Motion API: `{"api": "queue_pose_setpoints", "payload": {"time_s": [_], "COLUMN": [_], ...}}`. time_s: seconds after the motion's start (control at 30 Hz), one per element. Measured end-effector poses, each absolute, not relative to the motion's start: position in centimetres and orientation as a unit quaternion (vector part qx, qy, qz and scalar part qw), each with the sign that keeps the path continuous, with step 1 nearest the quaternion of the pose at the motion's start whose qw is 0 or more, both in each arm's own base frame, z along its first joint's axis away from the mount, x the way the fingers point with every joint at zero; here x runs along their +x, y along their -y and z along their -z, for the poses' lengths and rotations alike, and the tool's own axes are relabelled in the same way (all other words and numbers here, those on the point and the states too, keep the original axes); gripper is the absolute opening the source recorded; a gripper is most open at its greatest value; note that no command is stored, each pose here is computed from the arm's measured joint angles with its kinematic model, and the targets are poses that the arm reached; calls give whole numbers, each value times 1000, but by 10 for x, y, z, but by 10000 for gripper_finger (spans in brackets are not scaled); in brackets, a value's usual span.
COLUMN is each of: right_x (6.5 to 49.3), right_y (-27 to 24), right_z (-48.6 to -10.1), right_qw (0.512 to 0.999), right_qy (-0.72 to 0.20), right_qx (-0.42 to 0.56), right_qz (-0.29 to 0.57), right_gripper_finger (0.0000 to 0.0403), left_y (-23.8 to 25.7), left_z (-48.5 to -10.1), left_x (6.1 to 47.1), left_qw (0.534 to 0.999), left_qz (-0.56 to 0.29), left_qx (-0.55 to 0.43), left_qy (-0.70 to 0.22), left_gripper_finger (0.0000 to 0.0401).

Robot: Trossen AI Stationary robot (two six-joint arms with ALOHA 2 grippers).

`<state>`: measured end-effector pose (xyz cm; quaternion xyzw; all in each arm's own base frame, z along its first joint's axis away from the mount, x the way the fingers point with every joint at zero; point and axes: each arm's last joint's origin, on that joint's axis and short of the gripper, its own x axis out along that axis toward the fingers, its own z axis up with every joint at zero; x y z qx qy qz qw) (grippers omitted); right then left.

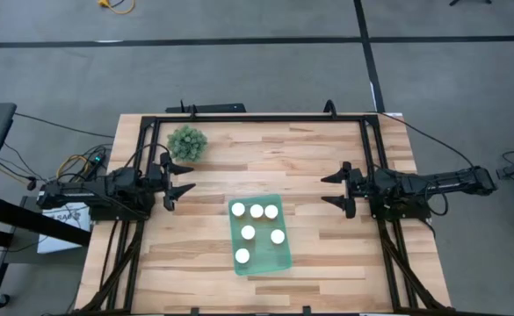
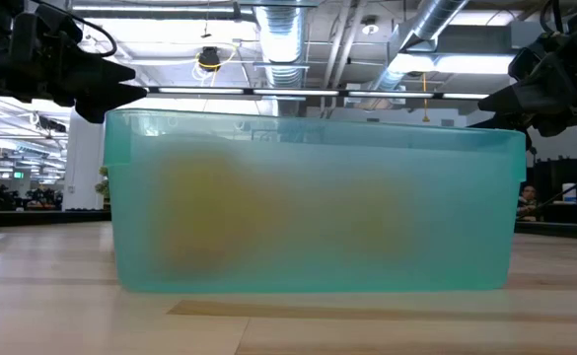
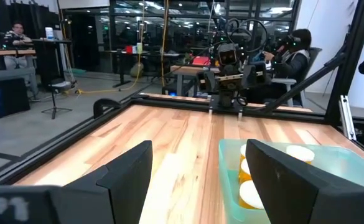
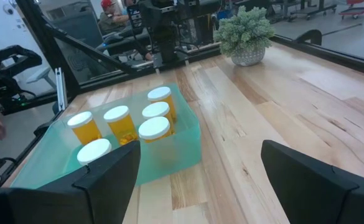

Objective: Pick and place pill bottles into a basket
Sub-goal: Return to Home Position

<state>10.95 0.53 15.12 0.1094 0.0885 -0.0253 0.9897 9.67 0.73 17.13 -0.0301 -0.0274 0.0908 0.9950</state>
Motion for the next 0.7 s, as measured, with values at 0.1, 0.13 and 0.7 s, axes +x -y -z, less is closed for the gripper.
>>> {"api": "queue_pose_setpoints", "payload": {"time_s": [0.1,0.13,0.7], "right_x": [110,109,109], "right_y": [-5,-5,-5], "right_z": [-151,-151,-151], "right_qw": [990,990,990], "right_qy": [-89,-89,-89], "right_qx": [110,110,110], "right_qz": [25,25,25], "right_gripper_finger": [327,327,327], "left_y": [-7,-7,-7], "left_z": [-171,-171,-171], "left_x": [97,97,97], "left_qw": [995,995,995], "left_qz": [-91,-91,-91], "left_qx": [-33,-33,-23], "left_qy": [27,27,25], "left_gripper_finger": [248,248,248]}}
